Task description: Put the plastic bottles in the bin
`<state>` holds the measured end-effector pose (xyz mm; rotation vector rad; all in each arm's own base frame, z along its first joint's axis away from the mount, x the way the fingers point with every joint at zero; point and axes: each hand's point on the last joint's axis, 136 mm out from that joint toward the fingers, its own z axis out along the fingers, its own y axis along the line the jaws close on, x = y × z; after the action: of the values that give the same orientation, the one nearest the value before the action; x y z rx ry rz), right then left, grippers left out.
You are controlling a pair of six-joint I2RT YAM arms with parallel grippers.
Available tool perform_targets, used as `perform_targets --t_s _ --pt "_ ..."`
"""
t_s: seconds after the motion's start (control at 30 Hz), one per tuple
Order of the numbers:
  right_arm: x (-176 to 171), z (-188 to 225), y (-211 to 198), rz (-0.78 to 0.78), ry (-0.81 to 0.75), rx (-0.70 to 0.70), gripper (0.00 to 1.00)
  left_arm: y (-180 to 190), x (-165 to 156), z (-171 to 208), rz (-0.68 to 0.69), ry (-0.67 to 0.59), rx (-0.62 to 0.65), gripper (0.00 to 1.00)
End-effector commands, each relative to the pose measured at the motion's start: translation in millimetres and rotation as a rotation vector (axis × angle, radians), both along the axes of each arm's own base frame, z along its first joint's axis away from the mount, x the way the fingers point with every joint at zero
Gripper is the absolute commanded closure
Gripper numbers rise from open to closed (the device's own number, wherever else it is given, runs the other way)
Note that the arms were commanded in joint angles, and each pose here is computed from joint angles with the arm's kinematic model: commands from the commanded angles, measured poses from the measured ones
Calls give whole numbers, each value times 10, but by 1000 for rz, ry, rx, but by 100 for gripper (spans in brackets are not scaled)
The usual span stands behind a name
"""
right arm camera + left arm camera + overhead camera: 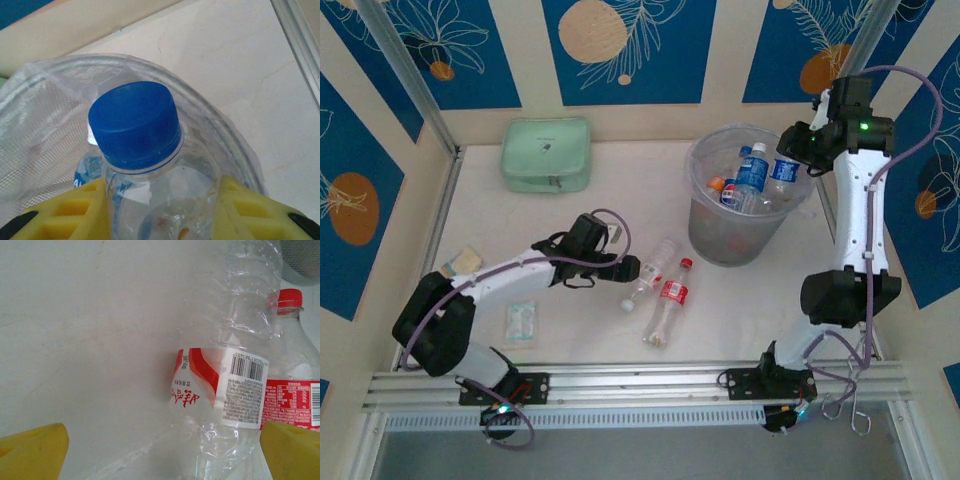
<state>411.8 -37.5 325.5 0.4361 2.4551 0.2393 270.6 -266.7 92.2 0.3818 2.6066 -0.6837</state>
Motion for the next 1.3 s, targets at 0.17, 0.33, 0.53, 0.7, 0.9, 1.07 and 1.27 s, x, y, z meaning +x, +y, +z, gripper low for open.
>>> perform_targets --t_s 0.17,0.33,0.53,0.7,0.9,1.07,1.27 --pt "-99 -6 43 2 58 30 38 -49 63 53 -13 -29 14 2" --pt "-150 363 27 -4 -25 -14 29 -58 57 41 -16 -26 11 2" --pt "-196 531 22 -5 -74 -47 28 -45 34 -5 -18 -21 22 2" --pt "-112 258 50 10 -7 -42 42 -50 23 -15 -21 -20 21 2" --pt "-48 -106 81 19 63 -48 57 -114 -53 -37 -46 -11 0 2" --pt "-63 -171 53 6 68 -52 58 -143 -87 -58 -46 0 -34 2" --pt "-187 287 73 -6 -56 -66 52 -208 -135 -99 -78 8 -45 3"
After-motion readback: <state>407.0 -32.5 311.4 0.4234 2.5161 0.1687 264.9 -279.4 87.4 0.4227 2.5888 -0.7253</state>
